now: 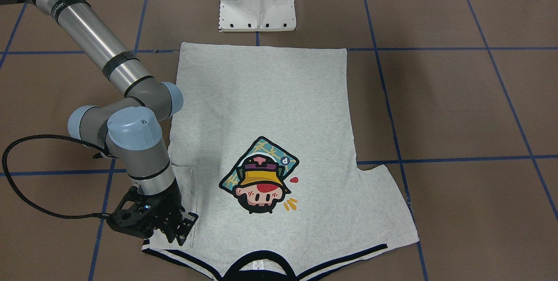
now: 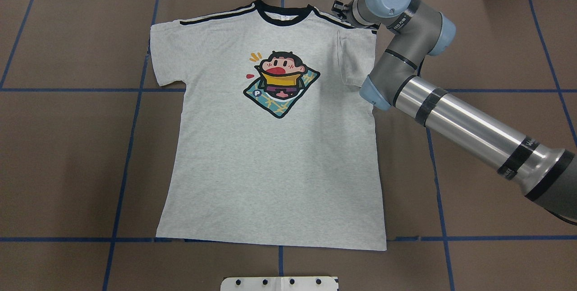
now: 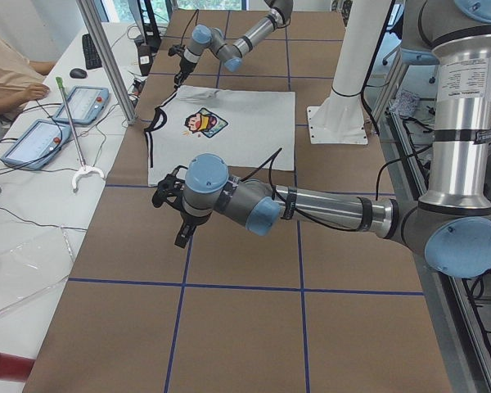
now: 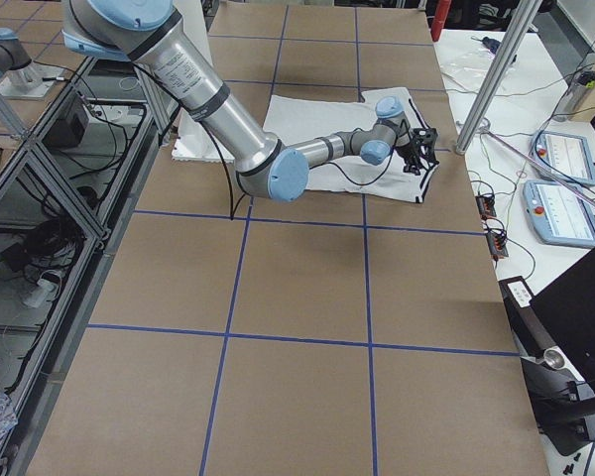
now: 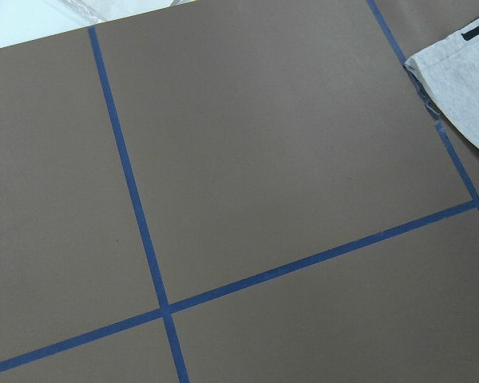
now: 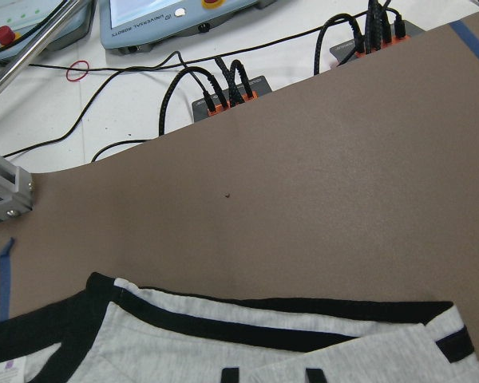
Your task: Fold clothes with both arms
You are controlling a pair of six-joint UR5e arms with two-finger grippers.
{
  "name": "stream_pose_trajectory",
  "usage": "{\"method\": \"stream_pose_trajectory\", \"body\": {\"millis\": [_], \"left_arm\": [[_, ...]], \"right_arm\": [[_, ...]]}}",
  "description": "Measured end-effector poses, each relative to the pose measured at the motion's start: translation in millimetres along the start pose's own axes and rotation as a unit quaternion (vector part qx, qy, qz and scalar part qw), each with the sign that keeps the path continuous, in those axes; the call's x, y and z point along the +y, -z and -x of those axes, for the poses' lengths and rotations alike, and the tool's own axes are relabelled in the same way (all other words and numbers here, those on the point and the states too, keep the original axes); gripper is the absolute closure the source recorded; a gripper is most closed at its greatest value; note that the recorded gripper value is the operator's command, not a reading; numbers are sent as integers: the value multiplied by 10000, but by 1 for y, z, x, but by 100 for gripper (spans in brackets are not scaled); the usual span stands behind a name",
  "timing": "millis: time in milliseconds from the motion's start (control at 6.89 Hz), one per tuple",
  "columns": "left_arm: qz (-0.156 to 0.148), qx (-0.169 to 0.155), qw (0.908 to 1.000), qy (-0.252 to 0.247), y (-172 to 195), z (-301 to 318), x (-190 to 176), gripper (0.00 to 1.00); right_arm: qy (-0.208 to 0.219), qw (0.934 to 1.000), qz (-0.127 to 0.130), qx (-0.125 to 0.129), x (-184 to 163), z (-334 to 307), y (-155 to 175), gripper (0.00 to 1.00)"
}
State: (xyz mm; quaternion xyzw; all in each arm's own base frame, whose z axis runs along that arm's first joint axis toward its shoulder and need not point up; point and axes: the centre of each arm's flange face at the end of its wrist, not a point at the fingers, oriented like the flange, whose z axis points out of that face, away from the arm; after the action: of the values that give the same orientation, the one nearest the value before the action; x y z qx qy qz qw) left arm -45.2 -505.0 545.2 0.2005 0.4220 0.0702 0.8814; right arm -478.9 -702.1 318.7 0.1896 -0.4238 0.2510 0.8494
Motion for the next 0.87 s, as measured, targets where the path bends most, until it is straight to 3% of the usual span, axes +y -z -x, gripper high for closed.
{"method": "stream_pose_trajectory", "body": {"millis": [290, 435, 871], "left_arm": [[-57, 103, 9995, 304, -11, -23, -21, 0], [-131, 189, 9992, 323, -18, -40, -36, 0], [-186, 527, 9961, 682, -56, -107, -129, 0]], "right_arm": [[196, 9996, 34, -176, 0, 8, 14, 0], [241, 9991, 187, -293, 2, 0, 23, 0], [363, 9947, 463, -844, 10, -55, 55, 0]]}}
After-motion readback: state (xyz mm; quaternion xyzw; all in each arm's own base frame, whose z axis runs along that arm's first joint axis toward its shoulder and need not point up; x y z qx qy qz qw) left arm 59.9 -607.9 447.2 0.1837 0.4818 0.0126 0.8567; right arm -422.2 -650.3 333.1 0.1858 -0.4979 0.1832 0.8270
